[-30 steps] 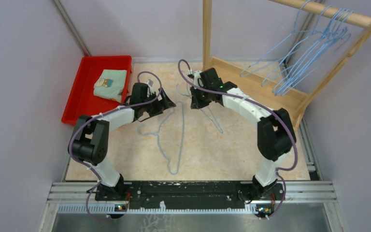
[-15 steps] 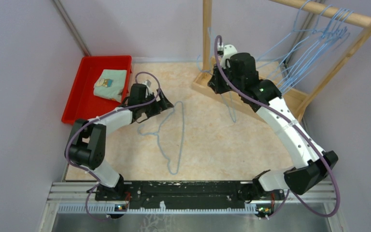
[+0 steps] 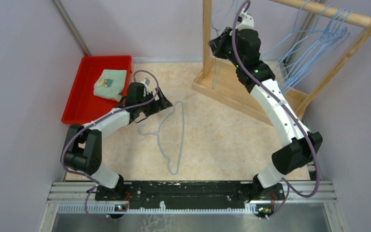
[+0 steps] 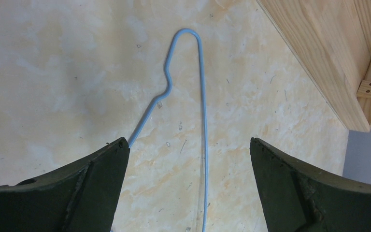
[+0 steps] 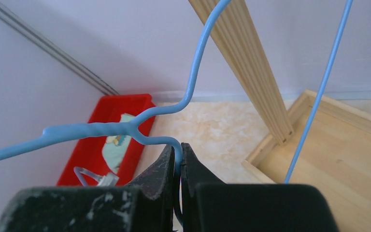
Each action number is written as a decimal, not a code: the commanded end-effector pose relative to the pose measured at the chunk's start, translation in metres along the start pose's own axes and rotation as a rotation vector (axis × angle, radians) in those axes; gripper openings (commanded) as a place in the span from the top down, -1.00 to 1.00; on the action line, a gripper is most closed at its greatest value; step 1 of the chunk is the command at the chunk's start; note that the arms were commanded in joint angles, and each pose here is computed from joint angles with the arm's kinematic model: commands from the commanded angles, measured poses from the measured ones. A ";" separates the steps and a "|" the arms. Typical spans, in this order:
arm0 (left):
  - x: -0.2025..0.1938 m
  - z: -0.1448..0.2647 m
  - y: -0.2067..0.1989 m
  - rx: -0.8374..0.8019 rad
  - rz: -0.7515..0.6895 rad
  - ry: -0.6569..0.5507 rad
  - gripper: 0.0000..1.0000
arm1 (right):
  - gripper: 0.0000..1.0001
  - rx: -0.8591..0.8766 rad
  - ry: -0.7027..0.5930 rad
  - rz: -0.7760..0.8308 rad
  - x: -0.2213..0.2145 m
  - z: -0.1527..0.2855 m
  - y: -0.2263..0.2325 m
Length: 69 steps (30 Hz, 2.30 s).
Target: Organize the hangers
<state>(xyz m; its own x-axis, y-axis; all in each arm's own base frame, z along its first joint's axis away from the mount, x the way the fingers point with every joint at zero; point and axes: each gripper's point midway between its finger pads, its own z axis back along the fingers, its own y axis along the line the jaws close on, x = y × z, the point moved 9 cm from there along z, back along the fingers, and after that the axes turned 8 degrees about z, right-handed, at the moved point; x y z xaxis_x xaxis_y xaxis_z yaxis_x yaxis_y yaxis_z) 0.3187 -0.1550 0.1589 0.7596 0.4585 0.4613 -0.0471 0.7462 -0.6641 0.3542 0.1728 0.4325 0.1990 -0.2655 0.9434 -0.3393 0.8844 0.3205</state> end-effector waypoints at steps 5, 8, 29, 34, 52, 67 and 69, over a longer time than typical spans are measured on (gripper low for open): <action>0.000 0.006 0.001 0.004 -0.014 -0.012 -0.99 | 1.00 0.084 -0.330 -0.106 0.067 -0.007 0.014; 0.000 0.005 0.002 0.007 -0.019 -0.008 -0.99 | 1.00 0.077 -0.405 -0.126 0.083 -0.009 0.008; 0.002 0.010 0.010 0.040 -0.008 -0.016 -0.99 | 1.00 -0.068 -0.531 -0.317 0.109 -0.056 -0.088; 0.001 0.009 0.012 0.046 -0.003 -0.009 -0.99 | 1.00 -0.063 -0.547 -0.340 0.106 -0.049 -0.093; -0.001 0.004 0.014 0.037 0.014 0.006 -0.99 | 1.00 -0.063 -0.613 -0.547 0.122 -0.006 -0.090; -0.006 0.005 0.016 0.031 0.026 0.008 -0.99 | -0.01 -0.124 -0.546 -0.534 0.109 0.024 -0.085; -0.006 0.005 0.016 0.028 0.024 0.008 -0.99 | -0.04 -0.121 -0.529 -0.529 0.107 0.026 -0.084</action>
<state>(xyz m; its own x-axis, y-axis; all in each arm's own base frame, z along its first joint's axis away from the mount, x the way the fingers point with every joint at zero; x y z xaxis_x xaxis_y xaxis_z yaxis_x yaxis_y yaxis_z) 0.3094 -0.1443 0.1442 0.7744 0.4650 0.4290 -0.1019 0.7610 -0.6408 0.4009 0.0621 0.4890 -0.1578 -0.7971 0.5829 -0.1598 0.6031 0.7815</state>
